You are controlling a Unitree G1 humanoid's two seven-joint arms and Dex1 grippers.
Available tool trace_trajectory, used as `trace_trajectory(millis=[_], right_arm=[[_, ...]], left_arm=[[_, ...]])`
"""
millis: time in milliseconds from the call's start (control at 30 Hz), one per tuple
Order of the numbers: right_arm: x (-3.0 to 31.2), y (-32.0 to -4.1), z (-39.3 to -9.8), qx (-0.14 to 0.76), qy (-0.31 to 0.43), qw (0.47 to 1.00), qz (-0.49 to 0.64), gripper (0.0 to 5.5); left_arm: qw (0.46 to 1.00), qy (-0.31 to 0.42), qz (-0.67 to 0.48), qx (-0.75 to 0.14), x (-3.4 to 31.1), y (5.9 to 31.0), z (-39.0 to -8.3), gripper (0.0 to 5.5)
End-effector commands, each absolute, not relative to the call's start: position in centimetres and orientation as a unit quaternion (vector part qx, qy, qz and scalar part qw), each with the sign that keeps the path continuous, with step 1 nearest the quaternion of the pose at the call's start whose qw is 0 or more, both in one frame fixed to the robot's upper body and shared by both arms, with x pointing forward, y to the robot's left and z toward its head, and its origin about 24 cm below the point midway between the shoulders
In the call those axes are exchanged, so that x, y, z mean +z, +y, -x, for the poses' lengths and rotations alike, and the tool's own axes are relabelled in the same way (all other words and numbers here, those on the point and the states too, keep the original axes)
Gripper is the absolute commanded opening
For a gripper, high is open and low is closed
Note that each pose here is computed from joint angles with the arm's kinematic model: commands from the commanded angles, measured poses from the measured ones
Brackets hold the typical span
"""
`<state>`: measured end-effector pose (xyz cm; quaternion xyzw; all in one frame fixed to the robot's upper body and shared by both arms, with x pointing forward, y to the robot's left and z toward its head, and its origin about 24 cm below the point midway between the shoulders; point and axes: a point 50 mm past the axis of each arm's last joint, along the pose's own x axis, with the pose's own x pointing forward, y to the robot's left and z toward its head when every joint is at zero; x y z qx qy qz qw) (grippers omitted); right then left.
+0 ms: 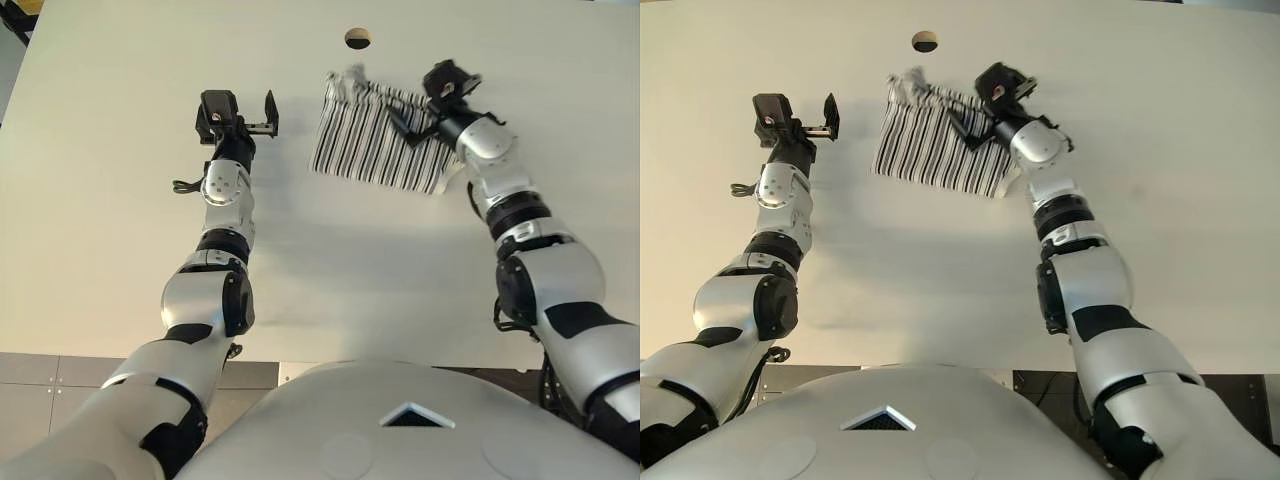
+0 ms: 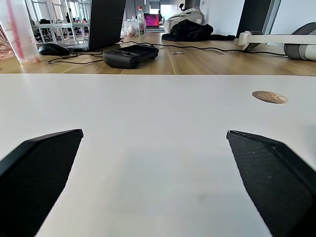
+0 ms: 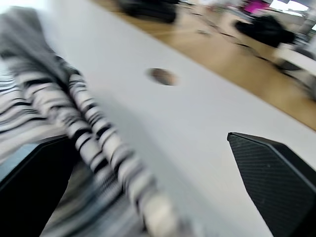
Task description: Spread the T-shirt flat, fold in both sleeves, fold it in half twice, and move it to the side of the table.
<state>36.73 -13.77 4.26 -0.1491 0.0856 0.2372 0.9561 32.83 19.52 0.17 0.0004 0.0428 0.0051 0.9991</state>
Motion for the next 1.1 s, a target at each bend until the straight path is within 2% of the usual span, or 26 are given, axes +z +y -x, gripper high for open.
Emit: trace_trajectory(millis=[33,133,233,333,400,500,600,733,900,1000,1100], right_arm=[[5.4,-17.1,-37.5,0.177,0.083,0.977,0.087,5.50],[5.2,-17.8,-37.4,0.156,0.083,0.981,0.079,5.50],[5.0,-17.0,-36.8,0.176,0.057,0.980,0.074,5.50],[6.4,-14.7,-35.7,0.243,-0.038,0.966,0.074,5.50],[6.6,-12.3,-34.2,0.304,-0.071,0.945,0.094,5.50],[4.7,-9.4,-32.9,0.354,-0.034,0.925,0.134,5.50],[2.1,-9.5,-33.9,0.318,0.062,0.929,0.180,5.50],[0.8,-11.3,-34.8,0.259,0.143,0.943,0.155,5.50],[-0.6,-15.0,-34.7,0.154,0.235,0.958,0.051,5.50],[-1.6,-20.7,-33.7,-0.009,0.282,0.959,0.011,5.50],[-1.6,-28.2,-31.3,-0.182,0.289,0.939,-0.038,5.50]], left_arm=[[0.999,0.043,0.004,-0.005,0.3,19.1,-33.1,5.48],[0.999,0.044,0.003,-0.005,0.3,19.2,-33.1,5.48],[0.999,0.045,0.003,-0.005,0.2,19.2,-33.0,5.48],[0.999,0.042,0.000,-0.004,0.2,19.2,-33.0,5.48],[0.999,0.037,0.000,-0.001,0.3,19.3,-32.9,5.48],[1.000,0.030,0.001,0.008,0.4,19.5,-32.9,5.48],[1.000,0.028,0.001,0.007,0.5,19.3,-33.0,5.48],[1.000,0.025,0.000,0.001,0.6,18.8,-33.1,5.48],[1.000,0.024,0.005,0.002,0.6,18.8,-33.1,5.48],[1.000,0.020,0.004,0.004,0.7,18.9,-33.1,5.48],[1.000,0.017,-0.002,0.015,0.6,19.6,-32.7,5.48]])
